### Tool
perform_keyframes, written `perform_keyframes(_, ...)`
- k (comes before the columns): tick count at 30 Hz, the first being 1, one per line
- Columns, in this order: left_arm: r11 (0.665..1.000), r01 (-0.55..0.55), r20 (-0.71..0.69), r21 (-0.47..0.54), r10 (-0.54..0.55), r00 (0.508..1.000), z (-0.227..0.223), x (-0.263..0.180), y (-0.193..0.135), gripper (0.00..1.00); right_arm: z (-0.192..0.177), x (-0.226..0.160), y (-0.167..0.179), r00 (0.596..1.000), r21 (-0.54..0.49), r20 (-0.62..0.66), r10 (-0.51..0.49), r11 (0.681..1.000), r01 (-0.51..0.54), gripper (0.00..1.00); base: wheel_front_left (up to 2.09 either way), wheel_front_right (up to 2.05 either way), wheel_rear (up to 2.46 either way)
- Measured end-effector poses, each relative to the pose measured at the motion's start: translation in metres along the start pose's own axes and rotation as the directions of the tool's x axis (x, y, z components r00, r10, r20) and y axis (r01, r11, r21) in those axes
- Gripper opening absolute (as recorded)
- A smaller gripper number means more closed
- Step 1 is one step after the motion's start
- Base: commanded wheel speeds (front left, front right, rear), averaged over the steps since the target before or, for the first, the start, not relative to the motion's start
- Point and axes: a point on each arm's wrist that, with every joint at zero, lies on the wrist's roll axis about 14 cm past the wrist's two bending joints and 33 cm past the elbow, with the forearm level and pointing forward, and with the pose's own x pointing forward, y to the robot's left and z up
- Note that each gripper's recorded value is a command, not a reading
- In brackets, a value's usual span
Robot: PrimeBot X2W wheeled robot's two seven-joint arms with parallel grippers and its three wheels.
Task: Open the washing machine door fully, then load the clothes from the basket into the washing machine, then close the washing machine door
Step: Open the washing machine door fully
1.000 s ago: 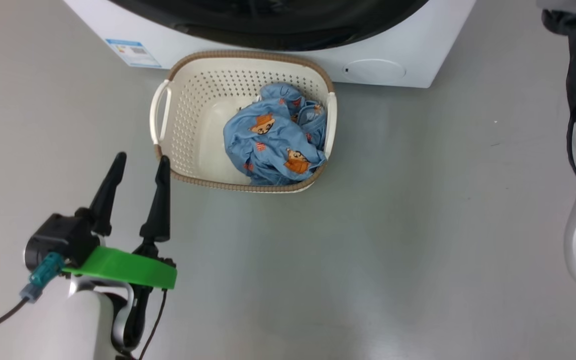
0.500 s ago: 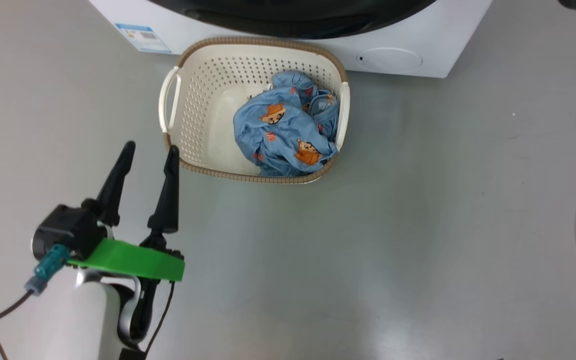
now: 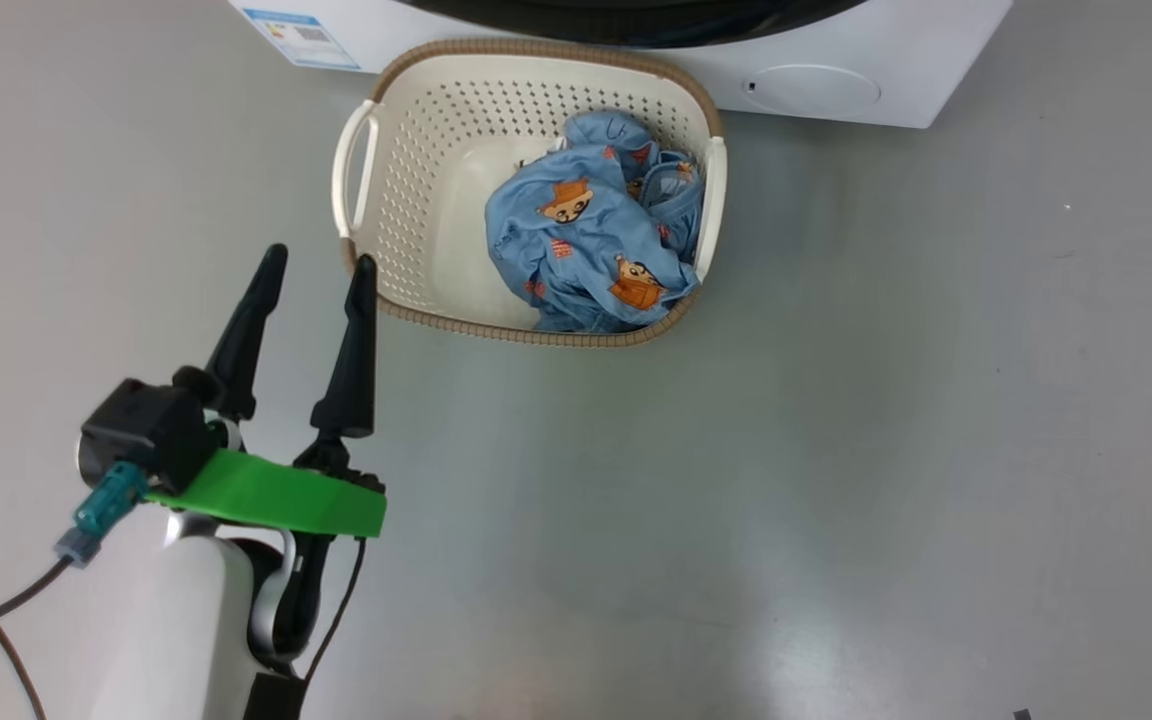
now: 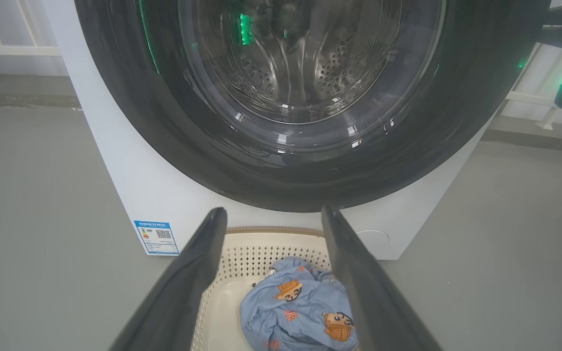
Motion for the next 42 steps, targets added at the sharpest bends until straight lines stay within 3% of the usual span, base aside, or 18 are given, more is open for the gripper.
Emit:
perform_keyframes(10,1.0,-0.014,0.003,-0.017,0.014,1.0,0.001,-0.002,0.004,1.0,-0.003,0.004,-0.001,0.999,-0.022,-0.034,-0.022,1.0,0.021,0.0,0.0,0.0,0.0)
perform_keyframes(23,1.0,0.001,0.035,-0.023,0.0,0.999,0.012,0.001,-0.001,1.0,-0.016,-0.01,0.013,0.976,-0.079,-0.215,-0.021,0.997,0.004,0.0,0.0,0.0,0.0)
perform_keyframes(31,1.0,0.012,0.063,-0.022,-0.01,0.998,0.023,0.0,-0.005,1.0,-0.036,-0.027,0.018,0.937,-0.102,-0.348,-0.001,0.994,-0.037,0.0,0.0,0.0,0.0)
perform_keyframes(42,0.999,0.028,0.104,-0.016,-0.026,0.994,0.039,-0.003,-0.011,1.0,-0.089,-0.057,0.013,0.838,-0.073,-0.543,0.053,0.991,-0.109,0.0,0.0,0.0,0.0)
